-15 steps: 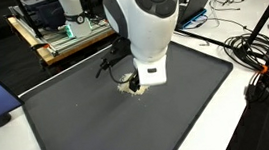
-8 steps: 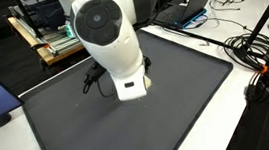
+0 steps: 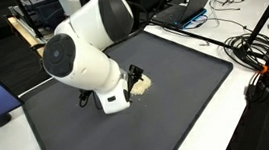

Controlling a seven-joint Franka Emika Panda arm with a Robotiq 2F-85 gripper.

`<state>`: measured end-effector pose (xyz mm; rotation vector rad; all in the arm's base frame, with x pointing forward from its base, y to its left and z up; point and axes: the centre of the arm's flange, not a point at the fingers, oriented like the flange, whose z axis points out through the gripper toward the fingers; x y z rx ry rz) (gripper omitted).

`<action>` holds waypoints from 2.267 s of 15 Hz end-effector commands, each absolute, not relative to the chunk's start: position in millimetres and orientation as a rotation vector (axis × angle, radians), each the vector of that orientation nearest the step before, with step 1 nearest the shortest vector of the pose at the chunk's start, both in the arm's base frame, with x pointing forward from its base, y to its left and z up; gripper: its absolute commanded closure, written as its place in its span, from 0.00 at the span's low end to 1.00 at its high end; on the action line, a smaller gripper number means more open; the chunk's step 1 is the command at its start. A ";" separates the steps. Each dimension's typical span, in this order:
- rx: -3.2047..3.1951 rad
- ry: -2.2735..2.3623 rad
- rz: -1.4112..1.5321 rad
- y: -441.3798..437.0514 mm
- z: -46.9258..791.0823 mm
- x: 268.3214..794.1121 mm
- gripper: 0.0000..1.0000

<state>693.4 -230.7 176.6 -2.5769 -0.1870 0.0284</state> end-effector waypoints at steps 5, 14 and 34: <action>-2.490 -0.182 -0.229 -230.4 153.3 617.3 0.00; -2.420 -0.138 -0.458 -221.4 176.1 537.3 0.00; -2.735 0.079 -0.584 -160.6 217.5 471.3 0.00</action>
